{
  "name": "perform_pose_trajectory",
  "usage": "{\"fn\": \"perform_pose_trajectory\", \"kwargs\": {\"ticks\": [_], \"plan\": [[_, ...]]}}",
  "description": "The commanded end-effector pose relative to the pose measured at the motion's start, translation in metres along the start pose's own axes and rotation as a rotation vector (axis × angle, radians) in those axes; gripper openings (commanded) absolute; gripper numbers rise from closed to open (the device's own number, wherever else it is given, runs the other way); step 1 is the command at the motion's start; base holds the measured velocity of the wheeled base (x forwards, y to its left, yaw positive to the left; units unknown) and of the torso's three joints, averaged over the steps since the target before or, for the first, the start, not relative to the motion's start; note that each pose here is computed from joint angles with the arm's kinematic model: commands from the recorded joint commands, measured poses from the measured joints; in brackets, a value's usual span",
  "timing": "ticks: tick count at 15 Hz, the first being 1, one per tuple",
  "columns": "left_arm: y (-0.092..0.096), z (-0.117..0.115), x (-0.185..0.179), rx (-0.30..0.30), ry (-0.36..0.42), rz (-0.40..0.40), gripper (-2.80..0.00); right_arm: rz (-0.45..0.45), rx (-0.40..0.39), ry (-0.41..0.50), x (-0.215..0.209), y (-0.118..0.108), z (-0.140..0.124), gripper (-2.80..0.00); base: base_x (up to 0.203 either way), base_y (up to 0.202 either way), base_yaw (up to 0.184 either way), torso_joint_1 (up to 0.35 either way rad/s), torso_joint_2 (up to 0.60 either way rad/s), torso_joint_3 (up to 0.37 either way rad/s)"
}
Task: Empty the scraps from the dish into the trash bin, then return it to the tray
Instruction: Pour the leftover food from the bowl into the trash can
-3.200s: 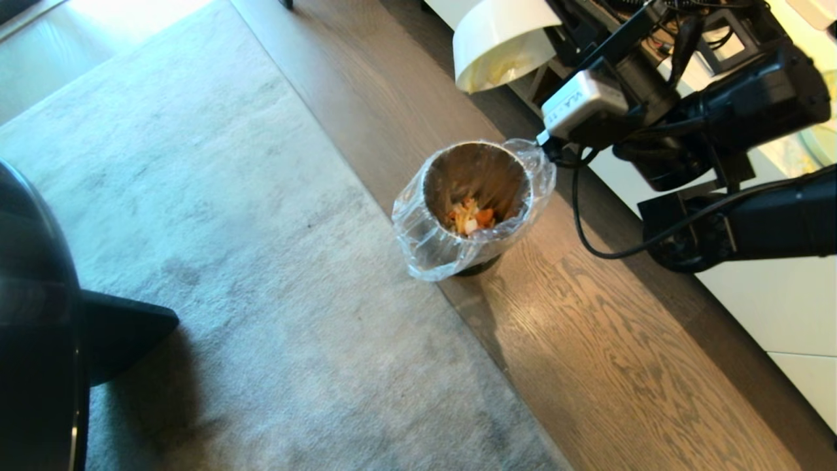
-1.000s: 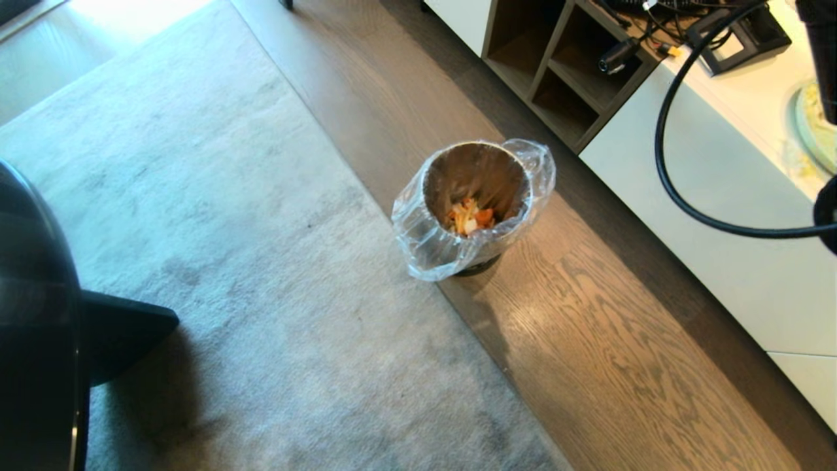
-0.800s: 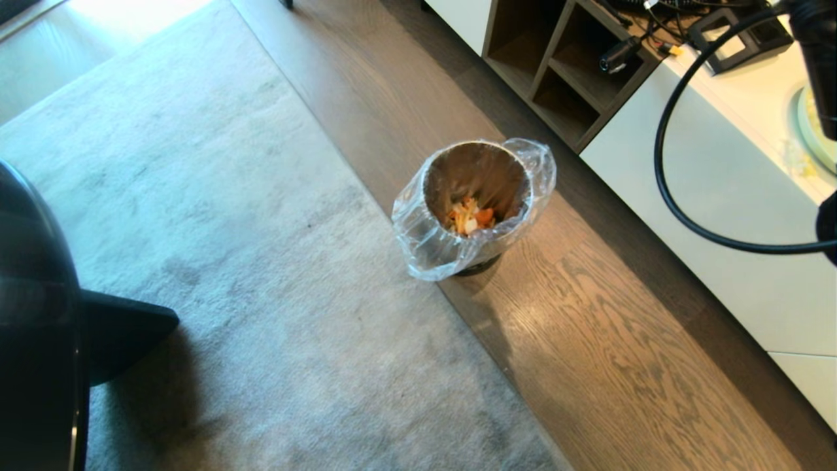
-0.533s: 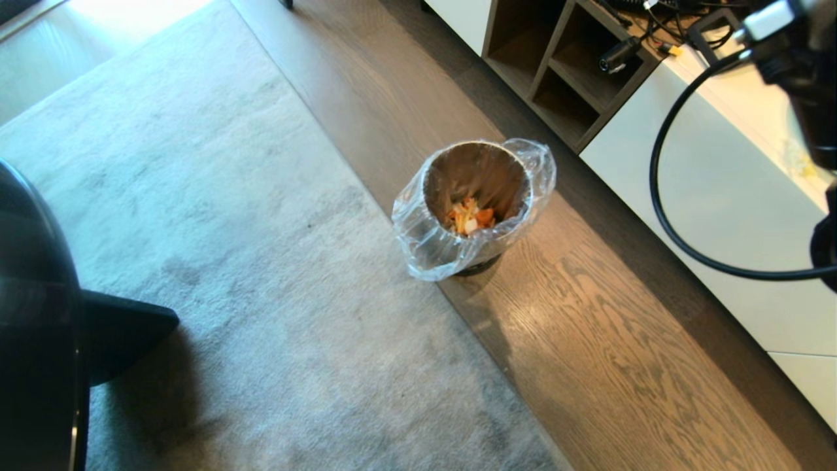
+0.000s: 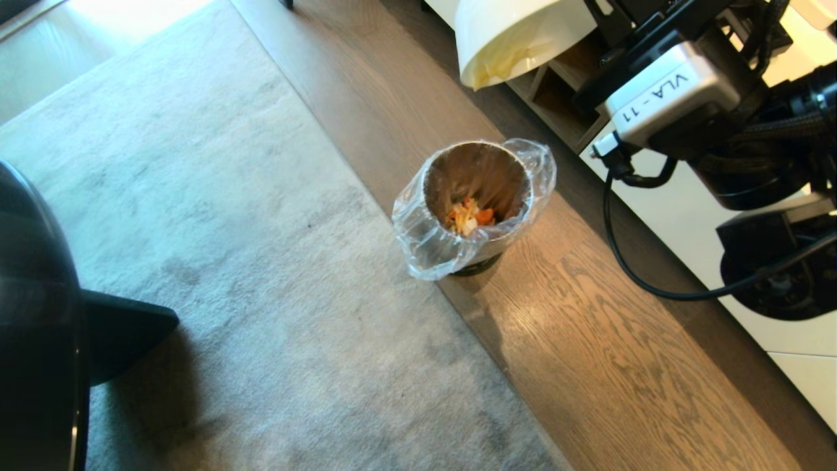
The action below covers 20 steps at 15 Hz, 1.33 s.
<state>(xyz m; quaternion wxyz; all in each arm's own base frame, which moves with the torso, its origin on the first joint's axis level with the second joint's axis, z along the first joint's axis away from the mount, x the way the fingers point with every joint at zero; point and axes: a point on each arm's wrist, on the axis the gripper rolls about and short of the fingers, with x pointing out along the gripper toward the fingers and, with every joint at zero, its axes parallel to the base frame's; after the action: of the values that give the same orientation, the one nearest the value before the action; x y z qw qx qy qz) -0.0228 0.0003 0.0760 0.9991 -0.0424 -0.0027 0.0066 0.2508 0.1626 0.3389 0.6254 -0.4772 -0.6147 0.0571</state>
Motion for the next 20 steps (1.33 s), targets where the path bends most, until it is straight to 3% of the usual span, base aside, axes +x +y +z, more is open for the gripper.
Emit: {"fn": "perform_pose_trajectory", "kwargs": {"ticks": [1,5,8,11,13,15,20], "plan": [[0.0,0.0,0.0,-0.001,-0.001,0.0,-2.8,-0.052,-0.05,0.0,0.003,-0.004,-0.009,-2.8,0.0,0.0,0.0,0.0,0.0,0.0],[0.0,0.0,0.0,-0.001,-0.001,0.0,-2.8,0.019,-0.064,0.034,-0.009,0.02,-0.029,-2.8,0.0,0.0,0.0,0.0,0.0,0.0],[0.0,0.0,0.0,-0.001,-0.001,0.0,-2.8,-0.071,-0.112,0.008,0.008,0.001,-0.034,-2.8,0.0,0.0,0.0,0.0,0.0,0.0],[0.0,0.0,0.0,-0.001,-0.001,0.0,-2.8,-0.076,-0.103,0.007,0.008,-0.002,-0.034,-2.8,0.0,0.0,0.0,0.0,0.0,0.0],[0.0,0.0,0.0,-0.001,-0.001,0.0,-2.8,-0.164,-0.138,-0.02,0.02,-0.03,-0.032,-2.8,0.0,0.0,0.0,0.0,0.0,0.0],[0.0,0.0,0.0,-0.001,-0.001,0.0,-2.8,-0.198,-0.124,-0.043,0.023,-0.051,-0.018,-2.8,0.0,0.0,0.0,0.0,0.0,0.0],[0.0,0.0,0.0,-0.001,-0.001,0.0,-2.8,-0.215,-0.117,-0.048,0.026,-0.064,-0.011,-2.8,0.0,0.0,0.0,0.0,0.0,0.0]]}}
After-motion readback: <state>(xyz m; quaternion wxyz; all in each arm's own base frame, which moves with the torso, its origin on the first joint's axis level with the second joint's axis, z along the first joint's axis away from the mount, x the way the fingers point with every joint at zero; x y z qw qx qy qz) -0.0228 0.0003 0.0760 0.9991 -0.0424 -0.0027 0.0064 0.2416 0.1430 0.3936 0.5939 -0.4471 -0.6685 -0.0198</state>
